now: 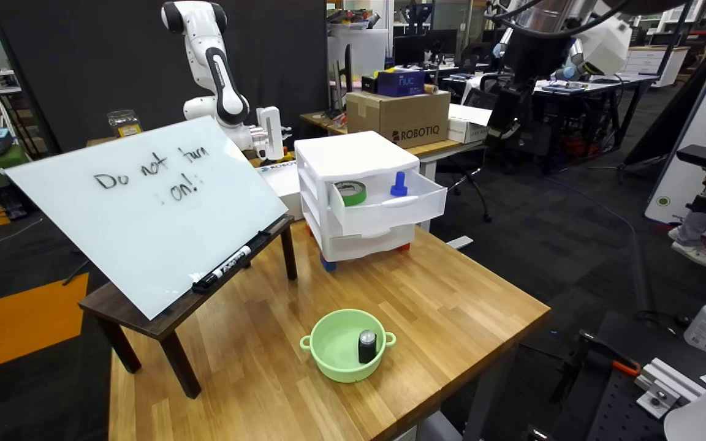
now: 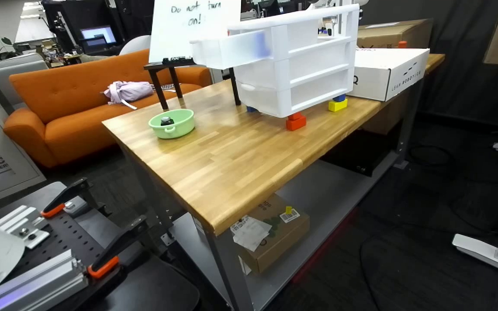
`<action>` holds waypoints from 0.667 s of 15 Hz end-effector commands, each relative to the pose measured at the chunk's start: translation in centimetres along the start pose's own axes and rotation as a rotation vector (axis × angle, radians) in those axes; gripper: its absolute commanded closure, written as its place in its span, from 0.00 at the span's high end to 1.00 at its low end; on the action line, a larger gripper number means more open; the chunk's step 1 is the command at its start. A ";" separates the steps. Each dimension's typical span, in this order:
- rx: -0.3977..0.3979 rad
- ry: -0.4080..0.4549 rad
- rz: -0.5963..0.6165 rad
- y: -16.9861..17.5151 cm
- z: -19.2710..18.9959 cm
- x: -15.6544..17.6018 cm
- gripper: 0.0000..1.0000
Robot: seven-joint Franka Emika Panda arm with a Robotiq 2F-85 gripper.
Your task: Close the top drawer
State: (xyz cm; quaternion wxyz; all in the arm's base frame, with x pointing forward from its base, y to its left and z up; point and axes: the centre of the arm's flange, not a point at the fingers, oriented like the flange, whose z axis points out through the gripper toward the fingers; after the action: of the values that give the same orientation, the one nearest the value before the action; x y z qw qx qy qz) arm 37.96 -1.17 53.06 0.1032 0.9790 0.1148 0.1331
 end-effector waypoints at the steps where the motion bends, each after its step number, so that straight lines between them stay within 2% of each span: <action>1: 0.000 0.000 0.000 0.0 0.0 0.0 1.00; 5: -0.050 -0.046 -0.094 -1.6 0.2 0.1 1.00; 10: -0.253 -0.126 -0.282 -5.0 1.9 0.0 1.00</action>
State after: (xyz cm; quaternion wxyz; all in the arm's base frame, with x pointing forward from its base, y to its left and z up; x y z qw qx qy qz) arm 37.59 2.46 51.02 0.1923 0.9578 0.1934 0.0906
